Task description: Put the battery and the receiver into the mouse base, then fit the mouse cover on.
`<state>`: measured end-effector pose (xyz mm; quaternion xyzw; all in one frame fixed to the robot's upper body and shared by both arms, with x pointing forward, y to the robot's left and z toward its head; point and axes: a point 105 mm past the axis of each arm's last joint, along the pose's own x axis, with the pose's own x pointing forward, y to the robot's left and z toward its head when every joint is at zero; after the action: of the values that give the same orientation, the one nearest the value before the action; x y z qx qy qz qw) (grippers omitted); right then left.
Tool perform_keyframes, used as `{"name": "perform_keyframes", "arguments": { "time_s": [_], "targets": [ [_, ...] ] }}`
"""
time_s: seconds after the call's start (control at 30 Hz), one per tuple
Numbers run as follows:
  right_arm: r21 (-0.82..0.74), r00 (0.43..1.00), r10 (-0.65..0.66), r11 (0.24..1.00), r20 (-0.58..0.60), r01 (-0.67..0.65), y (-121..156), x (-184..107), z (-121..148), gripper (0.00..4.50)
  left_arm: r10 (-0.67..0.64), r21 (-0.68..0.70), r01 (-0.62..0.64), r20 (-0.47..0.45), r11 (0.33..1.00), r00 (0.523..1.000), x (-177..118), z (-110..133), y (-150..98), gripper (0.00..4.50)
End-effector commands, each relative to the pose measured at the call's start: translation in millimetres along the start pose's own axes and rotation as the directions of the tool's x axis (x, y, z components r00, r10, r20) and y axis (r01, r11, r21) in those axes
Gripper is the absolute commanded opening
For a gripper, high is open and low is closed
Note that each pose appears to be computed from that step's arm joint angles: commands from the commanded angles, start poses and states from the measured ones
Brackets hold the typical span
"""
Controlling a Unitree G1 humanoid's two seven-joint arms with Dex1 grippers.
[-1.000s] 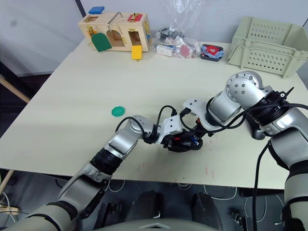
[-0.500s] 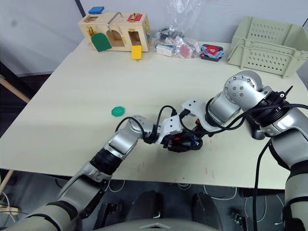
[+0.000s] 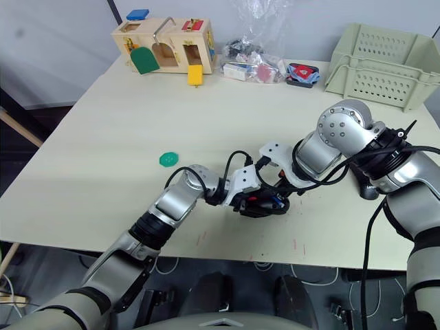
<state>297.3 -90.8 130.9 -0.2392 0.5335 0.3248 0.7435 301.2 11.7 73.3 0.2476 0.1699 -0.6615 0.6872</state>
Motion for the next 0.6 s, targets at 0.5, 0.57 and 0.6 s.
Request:
{"name": "perform_keyframes", "arguments": {
  "time_s": [0.5,0.57,0.6],
  "targets": [
    [-0.02,0.999,-0.031,0.999,0.025,0.032,4.4,-2.2,-0.3,0.0,-0.051,-0.049,0.048,-0.056,0.998,0.997,8.5,-15.7,-10.2,2.94],
    [-0.021,0.999,-0.03,0.999,0.023,0.031,4.8,-2.4,-1.3,0.0,-0.051,-0.049,0.049,-0.057,0.998,0.997,8.6,-15.7,-10.2,2.94],
    [-0.021,0.999,-0.029,0.999,0.023,0.03,5.1,-2.7,-1.7,0.0,-0.052,-0.049,0.049,-0.057,0.998,0.997,8.7,-15.7,-10.3,2.94]
  ]
}}
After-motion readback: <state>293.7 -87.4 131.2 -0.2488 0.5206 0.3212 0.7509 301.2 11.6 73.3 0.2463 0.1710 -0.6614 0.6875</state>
